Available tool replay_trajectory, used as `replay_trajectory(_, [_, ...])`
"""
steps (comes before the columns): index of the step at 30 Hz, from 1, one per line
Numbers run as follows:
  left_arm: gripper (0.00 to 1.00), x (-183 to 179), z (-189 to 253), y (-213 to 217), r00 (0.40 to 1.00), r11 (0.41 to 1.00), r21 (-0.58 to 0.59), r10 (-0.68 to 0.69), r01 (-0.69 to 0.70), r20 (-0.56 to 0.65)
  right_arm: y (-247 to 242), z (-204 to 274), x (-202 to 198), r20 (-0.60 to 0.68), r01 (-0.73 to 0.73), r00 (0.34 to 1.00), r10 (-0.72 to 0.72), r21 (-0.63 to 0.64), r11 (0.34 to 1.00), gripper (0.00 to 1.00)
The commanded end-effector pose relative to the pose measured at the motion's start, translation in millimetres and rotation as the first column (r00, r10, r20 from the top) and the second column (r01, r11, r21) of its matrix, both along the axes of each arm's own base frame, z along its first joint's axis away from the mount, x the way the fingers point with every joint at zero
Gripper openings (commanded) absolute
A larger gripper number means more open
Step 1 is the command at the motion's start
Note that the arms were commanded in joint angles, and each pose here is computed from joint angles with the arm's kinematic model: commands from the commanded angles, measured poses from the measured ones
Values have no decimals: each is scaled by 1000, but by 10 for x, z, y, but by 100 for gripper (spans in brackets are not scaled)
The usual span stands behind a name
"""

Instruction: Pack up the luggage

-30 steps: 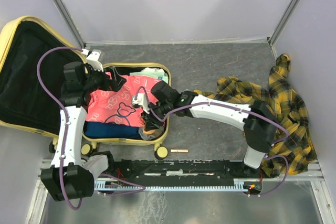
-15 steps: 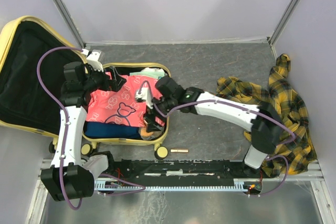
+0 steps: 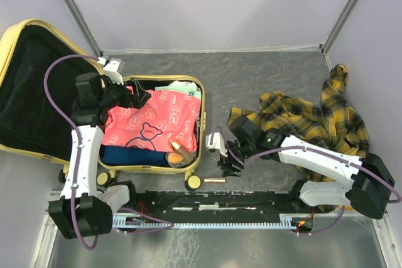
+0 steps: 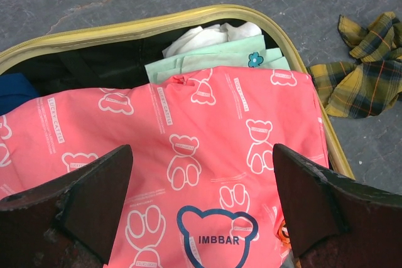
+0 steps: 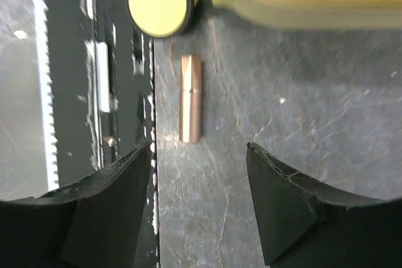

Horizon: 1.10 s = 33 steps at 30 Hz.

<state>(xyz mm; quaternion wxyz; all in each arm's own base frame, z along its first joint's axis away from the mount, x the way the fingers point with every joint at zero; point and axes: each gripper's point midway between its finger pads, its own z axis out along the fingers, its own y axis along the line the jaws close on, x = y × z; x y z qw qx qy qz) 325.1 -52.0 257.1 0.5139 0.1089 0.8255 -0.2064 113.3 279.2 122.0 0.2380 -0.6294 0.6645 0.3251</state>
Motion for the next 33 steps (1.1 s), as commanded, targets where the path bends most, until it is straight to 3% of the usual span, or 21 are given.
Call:
replay_trajectory(1, [97, 66, 214, -9, 998, 1000, -12, -8, 8, 63, 33, -206, 68, 116, -20, 993, 21, -11, 1000, 69])
replay_trajectory(10, [97, 25, 179, 26, 998, 1000, 13, 3, -4, 59, 223, -476, -138, 173, -152, 972, 160, -58, 987, 66])
replay_trajectory(20, [96, -18, 144, 19, 998, 1000, 15, 1, -2, 57, 516, -709, -249, 212, -179, 959, 190, -69, 981, 60])
replay_trajectory(33, [96, -31, 178, 18, 997, 1000, 22, -3, 1, 71, 236, -1104, -108, 294, -187, 921, 256, -243, 952, 44])
